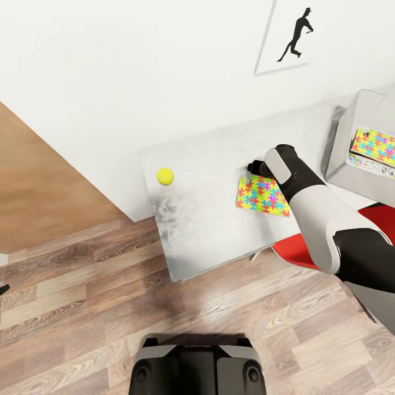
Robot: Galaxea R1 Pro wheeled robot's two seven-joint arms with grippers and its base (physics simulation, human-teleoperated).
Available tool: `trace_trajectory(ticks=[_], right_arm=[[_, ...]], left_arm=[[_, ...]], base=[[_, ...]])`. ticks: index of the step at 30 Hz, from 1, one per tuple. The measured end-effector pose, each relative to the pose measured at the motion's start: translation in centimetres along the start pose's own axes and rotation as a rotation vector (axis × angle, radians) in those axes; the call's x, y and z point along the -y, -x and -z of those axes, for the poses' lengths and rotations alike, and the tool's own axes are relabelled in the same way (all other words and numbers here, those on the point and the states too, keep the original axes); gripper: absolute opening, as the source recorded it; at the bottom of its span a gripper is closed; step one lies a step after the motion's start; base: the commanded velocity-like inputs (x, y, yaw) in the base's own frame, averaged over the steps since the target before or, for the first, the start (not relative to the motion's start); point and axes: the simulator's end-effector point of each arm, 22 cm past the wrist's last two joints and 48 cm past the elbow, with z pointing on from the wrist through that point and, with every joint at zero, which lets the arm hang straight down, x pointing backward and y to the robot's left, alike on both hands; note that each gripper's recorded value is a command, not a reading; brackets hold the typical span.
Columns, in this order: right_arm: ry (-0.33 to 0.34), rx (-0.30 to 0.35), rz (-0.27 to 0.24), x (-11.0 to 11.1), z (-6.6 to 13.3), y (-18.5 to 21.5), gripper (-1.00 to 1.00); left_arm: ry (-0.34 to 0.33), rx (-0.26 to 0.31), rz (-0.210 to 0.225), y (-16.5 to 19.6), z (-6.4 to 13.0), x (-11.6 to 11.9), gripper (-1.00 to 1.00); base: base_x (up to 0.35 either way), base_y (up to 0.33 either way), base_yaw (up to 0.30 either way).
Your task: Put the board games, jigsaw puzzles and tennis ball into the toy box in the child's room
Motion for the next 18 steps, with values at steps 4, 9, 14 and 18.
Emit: trace_trajectory(ticks=[4, 9, 14, 18], right_arm=[[0.005, -0.002, -0.006, -0.12, 0.00, -0.06, 1.00], [0.003, -0.001, -0.003, -0.06, -0.01, -0.02, 1.00], [0.006, -0.002, -0.006, -0.12, 0.01, -0.07, 1.00], [0.003, -0.002, -0.003, -0.07, 0.00, -0.05, 1.00]], left_arm=[[0.000, 0.000, 0.000, -0.01, 0.00, 0.01, 1.00], [0.000, -0.001, 0.000, -0.01, -0.02, -0.01, 1.00], [0.000, 0.000, 0.000, 0.00, 0.02, 0.02, 1.00], [0.000, 0.000, 0.000, -0.01, -0.01, 0.00, 1.00]], base=[[-0.165, 0.005, 0.000], [-0.124, 0.001, 0.000], [-0.147, 0.000, 0.000], [-0.149, 0.046, 0.000]])
